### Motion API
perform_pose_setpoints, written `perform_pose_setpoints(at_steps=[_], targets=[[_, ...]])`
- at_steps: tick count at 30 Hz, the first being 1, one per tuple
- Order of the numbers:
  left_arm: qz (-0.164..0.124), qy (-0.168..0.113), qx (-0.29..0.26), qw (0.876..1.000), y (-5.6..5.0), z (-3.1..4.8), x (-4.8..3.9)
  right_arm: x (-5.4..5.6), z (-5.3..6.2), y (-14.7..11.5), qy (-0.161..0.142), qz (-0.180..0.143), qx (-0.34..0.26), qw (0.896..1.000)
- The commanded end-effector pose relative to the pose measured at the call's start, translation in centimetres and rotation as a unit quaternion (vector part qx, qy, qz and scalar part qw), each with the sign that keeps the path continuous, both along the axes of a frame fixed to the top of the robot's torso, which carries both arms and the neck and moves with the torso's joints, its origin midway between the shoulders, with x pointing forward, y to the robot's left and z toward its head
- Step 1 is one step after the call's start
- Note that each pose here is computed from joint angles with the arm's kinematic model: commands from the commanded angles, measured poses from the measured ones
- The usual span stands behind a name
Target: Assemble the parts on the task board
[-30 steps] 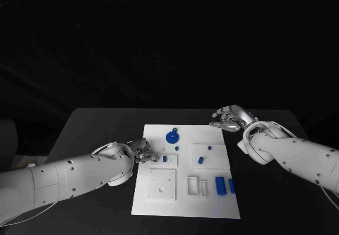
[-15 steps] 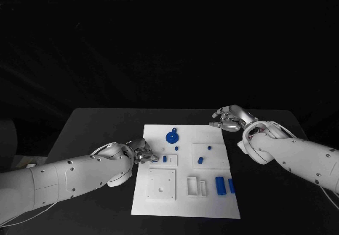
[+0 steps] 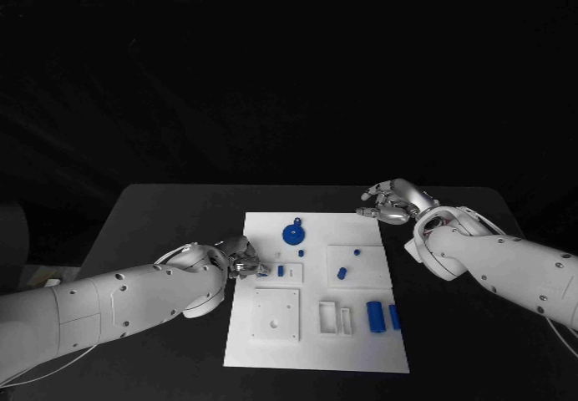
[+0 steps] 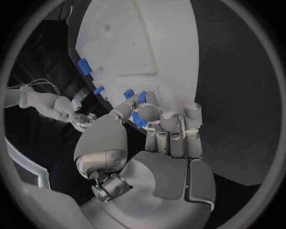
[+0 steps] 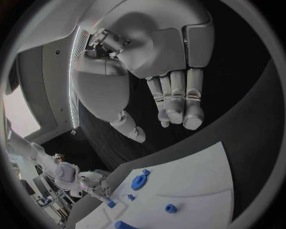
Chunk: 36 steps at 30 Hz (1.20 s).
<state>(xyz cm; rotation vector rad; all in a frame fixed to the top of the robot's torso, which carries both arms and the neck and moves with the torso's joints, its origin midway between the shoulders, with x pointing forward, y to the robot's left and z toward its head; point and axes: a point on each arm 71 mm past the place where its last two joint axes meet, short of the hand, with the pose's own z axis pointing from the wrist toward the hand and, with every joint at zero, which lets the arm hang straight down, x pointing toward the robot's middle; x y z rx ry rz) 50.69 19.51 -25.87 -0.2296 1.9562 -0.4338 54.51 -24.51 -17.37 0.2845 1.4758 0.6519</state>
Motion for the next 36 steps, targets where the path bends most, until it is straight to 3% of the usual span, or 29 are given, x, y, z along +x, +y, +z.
perform_pose_setpoints(at_steps=[1,16,36], targets=[[-0.007,0.026,0.016,0.999,-0.18,-0.98,-0.50,-0.03,-0.04,0.12,0.002,0.008,-0.002,1.000],[-0.016,0.012,0.043,0.999,-0.21,-0.85,-0.31,-0.06,-0.04,0.03,0.003,0.008,-0.003,1.000],[-0.016,0.028,0.038,0.999,-0.36,-1.00,-0.32,-0.06,-0.05,-0.05,0.003,0.007,-0.003,1.000]])
